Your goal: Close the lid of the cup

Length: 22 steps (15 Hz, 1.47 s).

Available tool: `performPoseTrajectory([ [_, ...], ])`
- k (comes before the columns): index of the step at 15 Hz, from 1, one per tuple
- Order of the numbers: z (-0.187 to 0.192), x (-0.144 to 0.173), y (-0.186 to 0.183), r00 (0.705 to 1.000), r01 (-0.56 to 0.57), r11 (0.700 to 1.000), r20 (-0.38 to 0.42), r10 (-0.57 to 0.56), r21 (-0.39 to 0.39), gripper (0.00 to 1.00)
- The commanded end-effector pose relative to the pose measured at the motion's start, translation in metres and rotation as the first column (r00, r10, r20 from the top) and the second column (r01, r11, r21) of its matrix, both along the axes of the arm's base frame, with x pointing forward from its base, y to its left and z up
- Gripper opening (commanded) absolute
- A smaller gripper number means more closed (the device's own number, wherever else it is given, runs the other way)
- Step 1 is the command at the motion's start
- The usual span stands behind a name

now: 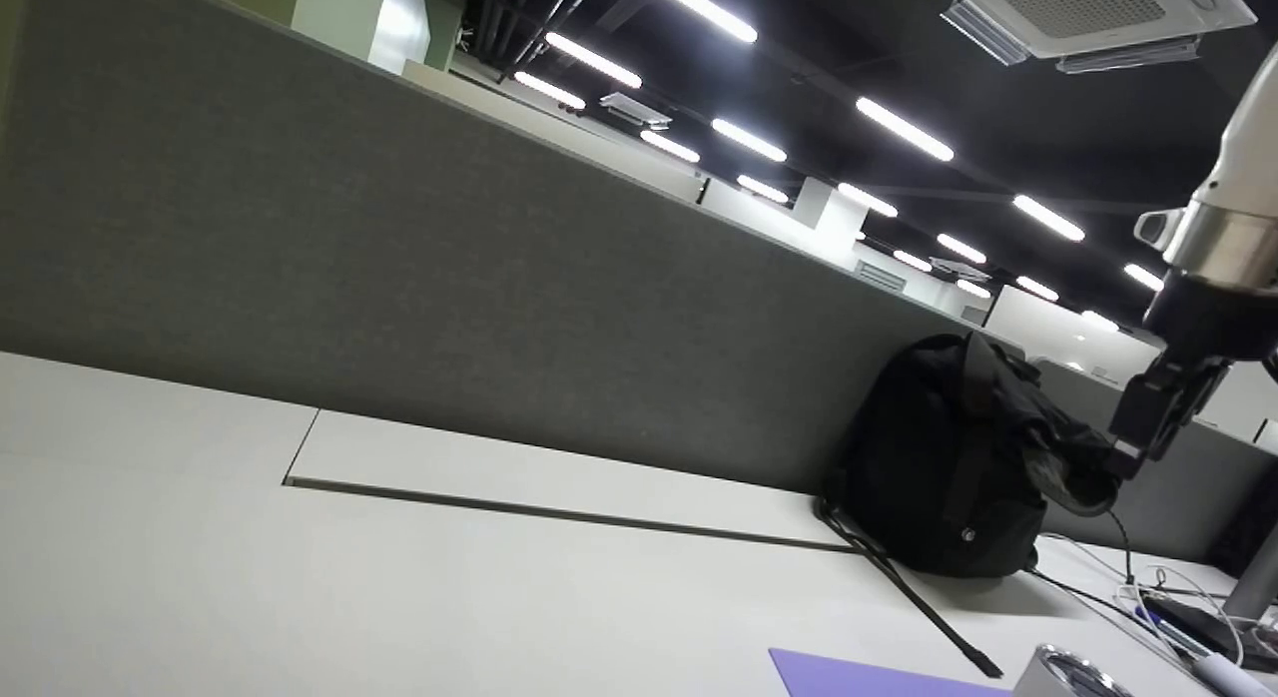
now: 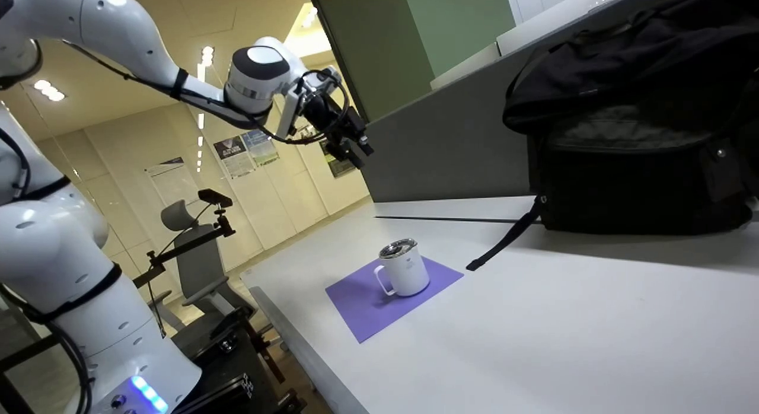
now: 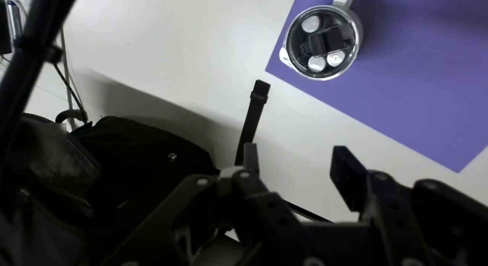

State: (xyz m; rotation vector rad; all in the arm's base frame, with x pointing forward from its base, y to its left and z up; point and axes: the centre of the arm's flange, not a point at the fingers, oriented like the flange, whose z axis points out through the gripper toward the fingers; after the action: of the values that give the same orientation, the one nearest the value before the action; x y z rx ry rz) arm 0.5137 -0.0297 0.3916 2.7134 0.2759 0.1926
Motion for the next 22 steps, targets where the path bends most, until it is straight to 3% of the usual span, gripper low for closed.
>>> performPoseTrajectory([
  [1, -0.035, 0.023, -0.016, 0.999, 0.042, 0.999, 0.033, -0.042, -0.015, 0.24],
  [4, -0.067, 0.03, -0.024, 0.999, 0.046, 0.999, -0.004, -0.046, 0.009, 0.03],
  [5, -0.075, 0.031, -0.025, 0.996, 0.08, 0.997, -0.036, -0.08, 0.004, 0.01],
  [6, -0.079, 0.03, -0.027, 0.991, 0.105, 0.994, -0.09, -0.104, 0.013, 0.0],
  [7, -0.076, 0.017, -0.027, 0.997, 0.052, 0.999, -0.056, -0.051, 0.018, 0.08],
  [9, -0.087, 0.019, -0.028, 0.993, 0.073, 0.997, -0.092, -0.071, 0.019, 0.01],
  [16, -0.086, 0.022, -0.028, 0.993, 0.076, 0.997, -0.094, -0.074, 0.016, 0.0],
  [22, -0.142, 0.018, -0.02, 0.988, 0.039, 0.999, -0.147, -0.042, -0.025, 0.0],
])
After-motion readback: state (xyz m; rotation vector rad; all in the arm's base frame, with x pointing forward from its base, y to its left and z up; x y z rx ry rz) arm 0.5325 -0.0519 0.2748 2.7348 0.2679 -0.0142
